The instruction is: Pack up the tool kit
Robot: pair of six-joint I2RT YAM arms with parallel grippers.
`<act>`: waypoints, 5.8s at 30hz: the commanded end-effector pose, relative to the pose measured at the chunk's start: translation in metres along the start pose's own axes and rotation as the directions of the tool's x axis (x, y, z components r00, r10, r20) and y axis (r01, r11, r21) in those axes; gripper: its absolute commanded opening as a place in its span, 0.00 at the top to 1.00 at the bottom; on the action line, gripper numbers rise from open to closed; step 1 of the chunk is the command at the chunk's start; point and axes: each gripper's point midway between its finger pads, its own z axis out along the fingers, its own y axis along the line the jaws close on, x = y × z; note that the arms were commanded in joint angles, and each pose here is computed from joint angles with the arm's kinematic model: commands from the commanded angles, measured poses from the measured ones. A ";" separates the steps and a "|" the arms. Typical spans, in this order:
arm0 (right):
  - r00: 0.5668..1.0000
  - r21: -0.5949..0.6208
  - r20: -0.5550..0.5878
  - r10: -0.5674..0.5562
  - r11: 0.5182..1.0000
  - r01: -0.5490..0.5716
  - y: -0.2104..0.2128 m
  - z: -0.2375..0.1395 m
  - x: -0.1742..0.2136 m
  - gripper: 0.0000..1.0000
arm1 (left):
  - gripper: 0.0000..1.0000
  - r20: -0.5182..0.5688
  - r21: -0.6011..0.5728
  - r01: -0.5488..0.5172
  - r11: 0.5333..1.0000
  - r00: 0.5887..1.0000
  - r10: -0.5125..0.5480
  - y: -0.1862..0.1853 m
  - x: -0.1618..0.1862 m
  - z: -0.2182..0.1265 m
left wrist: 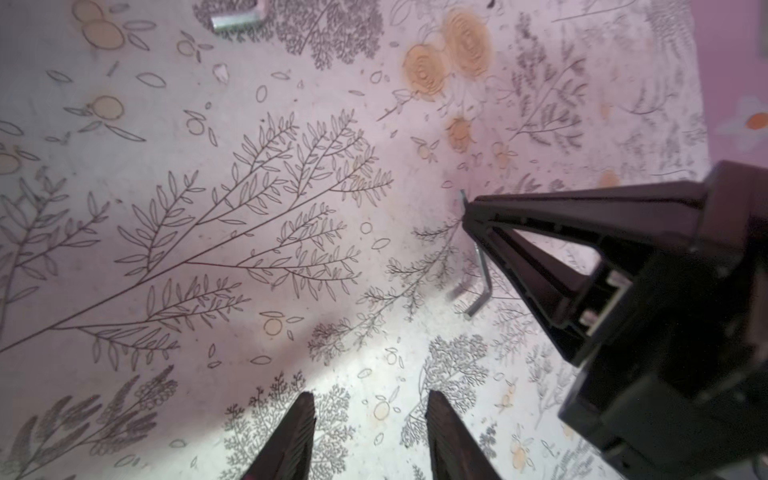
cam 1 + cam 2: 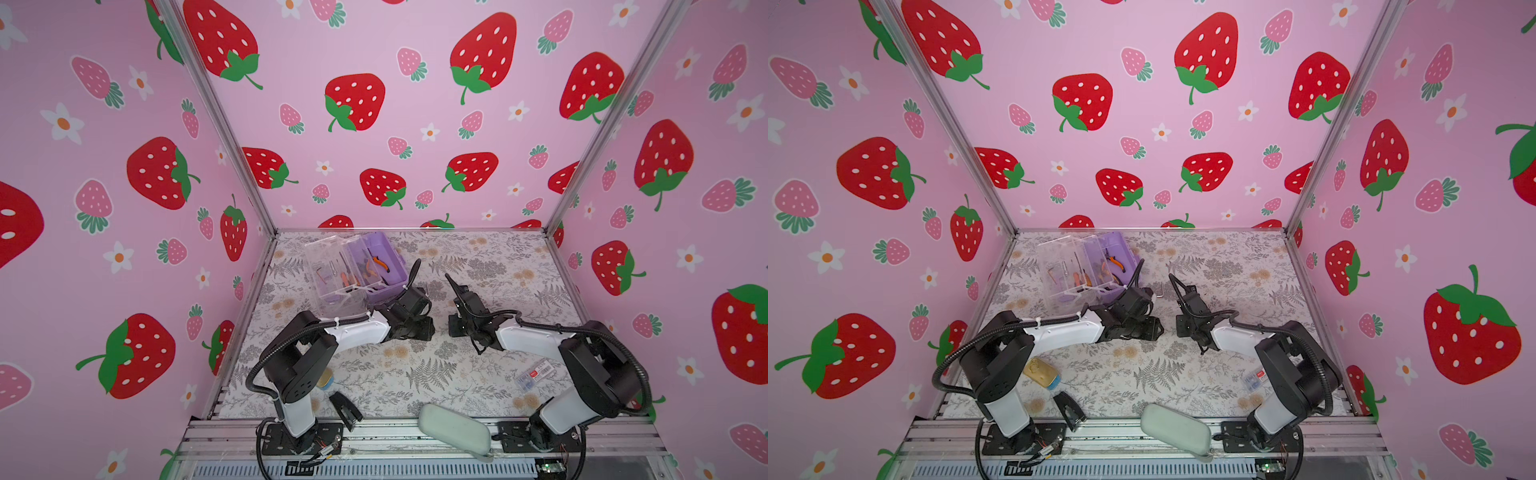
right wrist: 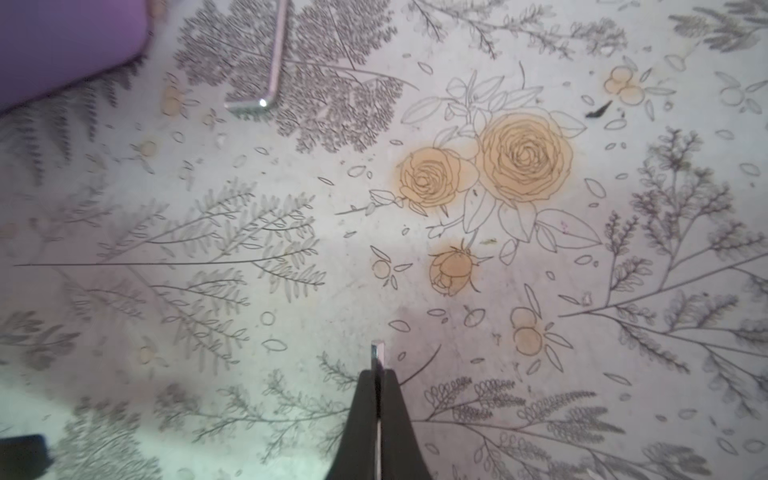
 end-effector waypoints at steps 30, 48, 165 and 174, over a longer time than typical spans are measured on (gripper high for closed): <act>0.950 -0.618 -0.033 0.311 0.741 -0.264 0.055 -0.073 -0.033 1.00 | 0.58 0.136 0.302 -0.033 0.953 0.991 -0.008 -0.086 -0.015 -0.024; 0.951 -0.611 0.026 0.308 0.758 -0.229 0.048 -0.089 -0.034 1.00 | 0.98 0.174 0.168 -0.075 0.983 0.984 0.045 -0.072 -0.035 -0.038; 0.990 -0.504 0.128 0.050 0.863 0.021 0.062 -0.055 -0.034 1.00 | 0.46 0.190 0.187 0.188 0.964 0.956 -0.223 -0.028 -0.080 -0.005; 0.986 -0.524 0.153 0.073 0.851 0.018 0.065 -0.067 -0.041 1.00 | 0.65 0.207 0.231 0.218 0.948 0.941 -0.267 -0.033 -0.093 -0.005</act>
